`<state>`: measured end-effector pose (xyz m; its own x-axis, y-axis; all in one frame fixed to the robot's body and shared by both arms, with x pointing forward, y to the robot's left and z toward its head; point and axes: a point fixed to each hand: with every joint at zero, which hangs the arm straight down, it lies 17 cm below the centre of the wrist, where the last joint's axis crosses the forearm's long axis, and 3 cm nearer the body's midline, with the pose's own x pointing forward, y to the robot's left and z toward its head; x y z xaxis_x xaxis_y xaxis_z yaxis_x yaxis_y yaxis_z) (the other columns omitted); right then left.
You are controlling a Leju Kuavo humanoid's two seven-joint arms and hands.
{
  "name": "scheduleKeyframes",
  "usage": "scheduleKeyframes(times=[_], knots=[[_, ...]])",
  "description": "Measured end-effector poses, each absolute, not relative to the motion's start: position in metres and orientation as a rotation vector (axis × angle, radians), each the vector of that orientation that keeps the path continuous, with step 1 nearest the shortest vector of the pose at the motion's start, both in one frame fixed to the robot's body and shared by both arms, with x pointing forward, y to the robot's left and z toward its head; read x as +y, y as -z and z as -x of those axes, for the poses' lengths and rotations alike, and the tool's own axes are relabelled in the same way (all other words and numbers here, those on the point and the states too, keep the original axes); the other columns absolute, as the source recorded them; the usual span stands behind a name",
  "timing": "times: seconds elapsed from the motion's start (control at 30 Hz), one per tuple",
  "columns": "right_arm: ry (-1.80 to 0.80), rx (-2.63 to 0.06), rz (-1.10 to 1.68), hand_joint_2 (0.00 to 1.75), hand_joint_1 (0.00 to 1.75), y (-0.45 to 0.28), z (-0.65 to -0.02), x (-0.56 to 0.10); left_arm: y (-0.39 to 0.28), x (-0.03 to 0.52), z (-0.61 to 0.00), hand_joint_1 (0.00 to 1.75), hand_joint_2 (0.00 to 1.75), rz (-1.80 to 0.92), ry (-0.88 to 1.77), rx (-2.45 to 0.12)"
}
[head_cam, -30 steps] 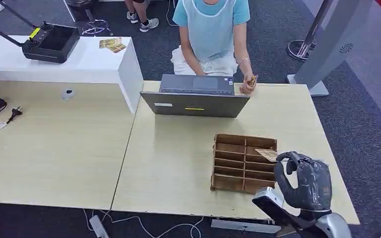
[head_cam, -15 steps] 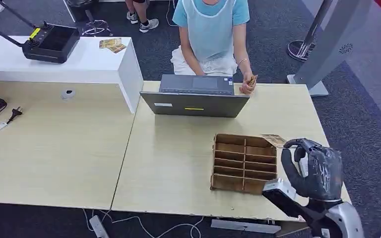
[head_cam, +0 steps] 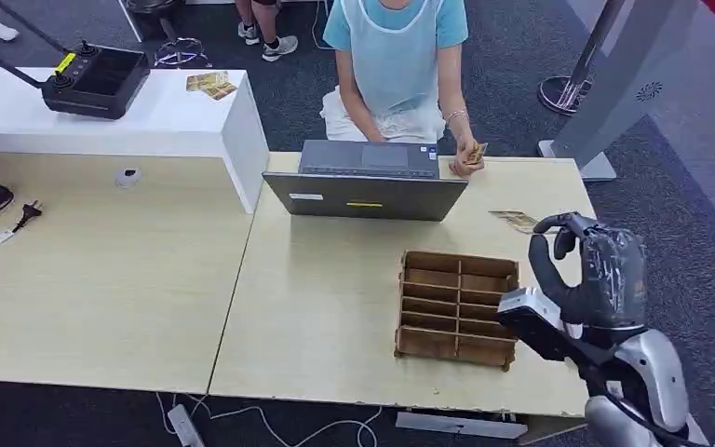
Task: Pass the card to the sensor for recognition and then transmit it.
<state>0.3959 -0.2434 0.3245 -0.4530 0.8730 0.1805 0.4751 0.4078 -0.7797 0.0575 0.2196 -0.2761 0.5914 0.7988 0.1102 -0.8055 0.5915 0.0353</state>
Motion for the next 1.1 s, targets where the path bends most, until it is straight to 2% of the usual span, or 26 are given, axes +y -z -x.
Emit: scheduleKeyframes(times=[1.1], knots=[[-1.065, -1.771, 1.001, 1.75, 1.75, -0.382, -0.574, -0.245, 0.276, 0.217, -0.062, 0.00, 0.00, -0.042, -0.883, -0.086]])
